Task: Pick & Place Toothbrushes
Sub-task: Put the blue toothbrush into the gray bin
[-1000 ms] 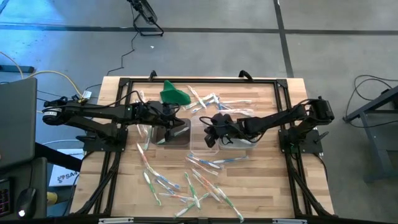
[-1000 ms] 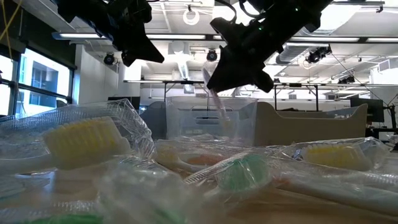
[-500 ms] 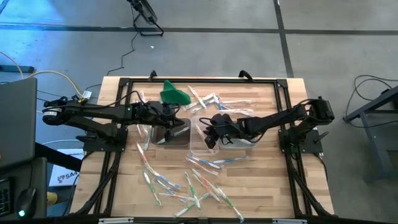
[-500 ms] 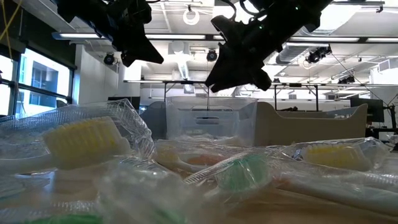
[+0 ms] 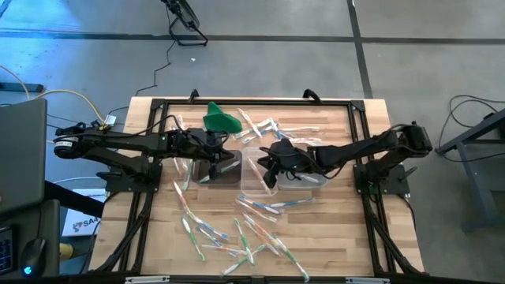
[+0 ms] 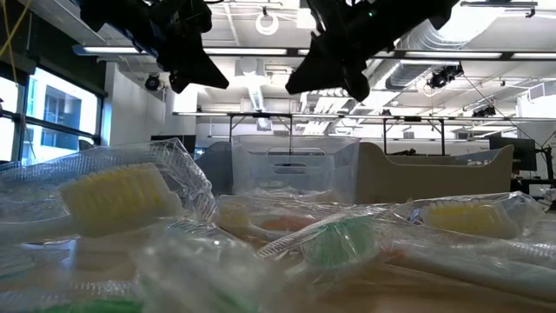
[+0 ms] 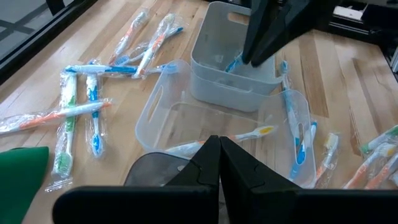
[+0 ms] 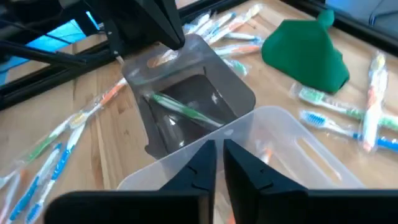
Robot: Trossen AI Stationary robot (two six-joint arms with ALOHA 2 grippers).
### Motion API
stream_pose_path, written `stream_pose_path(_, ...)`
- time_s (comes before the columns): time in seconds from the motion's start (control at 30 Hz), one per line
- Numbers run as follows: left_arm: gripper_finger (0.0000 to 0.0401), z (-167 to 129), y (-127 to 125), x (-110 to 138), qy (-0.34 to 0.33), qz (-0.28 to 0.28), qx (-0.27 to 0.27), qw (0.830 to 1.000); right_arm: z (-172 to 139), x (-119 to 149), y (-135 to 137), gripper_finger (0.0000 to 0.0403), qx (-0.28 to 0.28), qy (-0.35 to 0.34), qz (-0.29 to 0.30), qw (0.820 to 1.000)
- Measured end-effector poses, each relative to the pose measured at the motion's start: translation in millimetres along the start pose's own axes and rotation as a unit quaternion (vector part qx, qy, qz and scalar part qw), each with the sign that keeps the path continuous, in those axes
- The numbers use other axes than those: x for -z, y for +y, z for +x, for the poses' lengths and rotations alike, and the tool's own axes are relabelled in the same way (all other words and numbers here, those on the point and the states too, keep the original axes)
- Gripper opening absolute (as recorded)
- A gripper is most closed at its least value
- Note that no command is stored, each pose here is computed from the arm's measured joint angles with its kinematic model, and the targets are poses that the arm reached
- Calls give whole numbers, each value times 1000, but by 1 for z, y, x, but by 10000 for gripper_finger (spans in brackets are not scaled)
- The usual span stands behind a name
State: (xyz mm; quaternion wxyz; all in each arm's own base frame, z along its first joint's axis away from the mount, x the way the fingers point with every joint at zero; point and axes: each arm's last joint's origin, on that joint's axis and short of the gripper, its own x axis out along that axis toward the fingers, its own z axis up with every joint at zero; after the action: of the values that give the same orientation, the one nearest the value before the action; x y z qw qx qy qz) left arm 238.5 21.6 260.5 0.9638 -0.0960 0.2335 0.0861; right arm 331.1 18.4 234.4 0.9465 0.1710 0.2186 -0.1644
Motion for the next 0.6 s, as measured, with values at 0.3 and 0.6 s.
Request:
stream_pose_path(0.3, 1, 0, 0, 0, 0, 0, 2, 1000, -1, -7, 3, 6, -15, -33, -12, 999)
stream_pose_path(0.6, 1, 0, 0, 0, 0, 0, 2, 1000, -5, -6, 11, 3, -32, -38, -18, 999)
